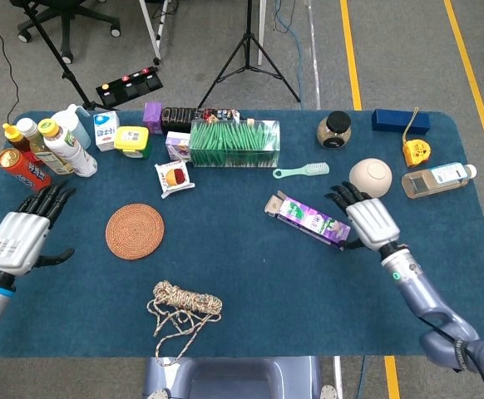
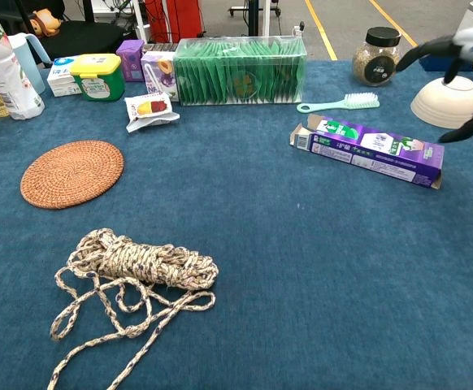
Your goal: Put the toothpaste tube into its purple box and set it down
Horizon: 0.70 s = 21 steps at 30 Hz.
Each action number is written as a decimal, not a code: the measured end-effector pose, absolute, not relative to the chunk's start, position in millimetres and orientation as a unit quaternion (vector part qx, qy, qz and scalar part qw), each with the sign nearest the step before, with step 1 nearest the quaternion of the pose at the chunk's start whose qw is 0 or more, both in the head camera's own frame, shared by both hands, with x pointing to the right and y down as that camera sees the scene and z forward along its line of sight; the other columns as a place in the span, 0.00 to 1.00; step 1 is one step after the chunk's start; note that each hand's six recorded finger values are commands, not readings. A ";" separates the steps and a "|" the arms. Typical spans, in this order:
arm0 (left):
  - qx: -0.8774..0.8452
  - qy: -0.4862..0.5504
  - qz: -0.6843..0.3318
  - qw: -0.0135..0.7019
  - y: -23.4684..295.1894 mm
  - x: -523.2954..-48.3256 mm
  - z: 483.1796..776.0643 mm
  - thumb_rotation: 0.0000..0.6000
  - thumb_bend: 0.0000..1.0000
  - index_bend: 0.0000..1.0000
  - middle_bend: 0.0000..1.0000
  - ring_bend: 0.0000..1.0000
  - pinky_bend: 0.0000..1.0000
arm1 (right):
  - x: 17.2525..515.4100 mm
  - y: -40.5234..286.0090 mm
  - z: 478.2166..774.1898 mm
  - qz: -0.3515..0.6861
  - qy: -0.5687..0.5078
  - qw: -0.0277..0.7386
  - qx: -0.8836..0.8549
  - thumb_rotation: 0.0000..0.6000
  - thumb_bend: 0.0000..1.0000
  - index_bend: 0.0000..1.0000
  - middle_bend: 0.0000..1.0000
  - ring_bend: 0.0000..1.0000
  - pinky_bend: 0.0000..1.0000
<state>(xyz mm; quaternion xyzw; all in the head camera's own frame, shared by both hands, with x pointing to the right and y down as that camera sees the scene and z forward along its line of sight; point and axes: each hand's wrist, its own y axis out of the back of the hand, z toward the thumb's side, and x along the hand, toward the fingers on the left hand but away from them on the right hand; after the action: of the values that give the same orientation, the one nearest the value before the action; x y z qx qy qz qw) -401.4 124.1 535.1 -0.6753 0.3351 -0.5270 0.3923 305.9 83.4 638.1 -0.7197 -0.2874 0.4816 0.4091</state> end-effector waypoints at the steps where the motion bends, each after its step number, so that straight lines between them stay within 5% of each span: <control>1: -0.674 0.343 -0.528 0.387 129.4 -410.0 534.1 1.00 0.14 0.00 0.00 0.00 0.15 | 310.7 84.8 632.5 0.480 -0.295 0.413 -0.715 1.00 0.00 0.15 0.10 0.05 0.25; 12: -0.645 0.411 -0.543 0.345 181.3 -487.0 526.3 1.00 0.11 0.00 0.00 0.00 0.15 | 381.3 114.4 565.3 0.491 -0.370 0.455 -0.644 1.00 0.00 0.15 0.10 0.05 0.24; 21: -0.644 0.437 -0.528 0.340 229.5 -517.8 519.0 1.00 0.11 0.00 0.00 0.00 0.15 | 412.1 149.7 544.2 0.510 -0.372 0.467 -0.620 1.00 0.00 0.14 0.07 0.02 0.22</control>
<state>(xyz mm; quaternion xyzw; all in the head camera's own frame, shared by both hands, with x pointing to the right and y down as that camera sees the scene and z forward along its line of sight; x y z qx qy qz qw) -517.8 229.5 519.0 -0.6435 0.4374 -0.5282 0.3400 412.1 149.7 544.2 -0.6195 -0.3715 0.5097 0.4673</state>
